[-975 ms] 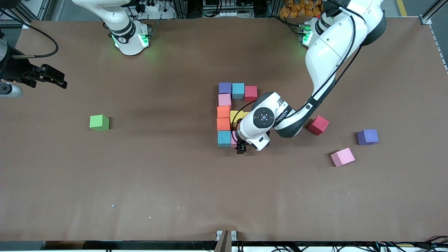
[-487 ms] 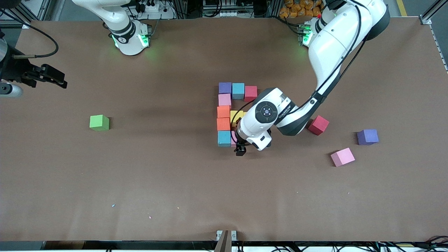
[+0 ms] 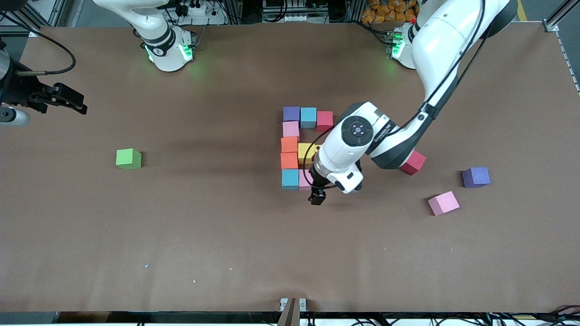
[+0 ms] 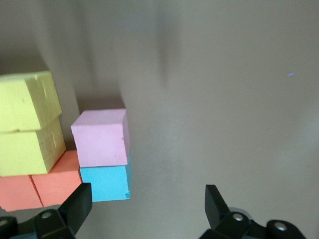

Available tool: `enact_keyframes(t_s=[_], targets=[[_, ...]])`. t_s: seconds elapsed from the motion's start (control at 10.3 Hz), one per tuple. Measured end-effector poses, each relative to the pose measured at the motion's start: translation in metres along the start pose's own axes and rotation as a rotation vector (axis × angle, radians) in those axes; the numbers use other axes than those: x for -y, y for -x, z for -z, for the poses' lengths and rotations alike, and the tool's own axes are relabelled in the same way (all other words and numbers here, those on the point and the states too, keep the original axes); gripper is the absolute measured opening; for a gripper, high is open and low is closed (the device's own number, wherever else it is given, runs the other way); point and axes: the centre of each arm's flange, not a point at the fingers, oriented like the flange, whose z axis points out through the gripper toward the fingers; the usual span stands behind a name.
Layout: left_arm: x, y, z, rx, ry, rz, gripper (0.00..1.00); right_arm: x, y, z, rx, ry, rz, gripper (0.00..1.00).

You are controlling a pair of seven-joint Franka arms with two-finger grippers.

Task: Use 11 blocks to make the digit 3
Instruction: 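Open the left gripper and move it to the red cube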

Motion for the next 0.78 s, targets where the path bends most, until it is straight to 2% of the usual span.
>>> enact_keyframes(t_s=[0.39,0.58,0.78], targets=[[-0.016,-0.044,0.06,-0.086,-0.002,-0.122,1.0,0.001,0.001,0.0,0.006,0.001,0.001,1.0],[-0.007,-0.078,0.068,-0.122,-0.045,-0.245,1.0,0.001,0.002,0.0,0.011,0.001,0.002,1.0],[0.0,-0.137,0.075,-0.12,-0.12,-0.399,1.0,0.003,0.002,0.0,0.012,0.001,0.006,1.0]])
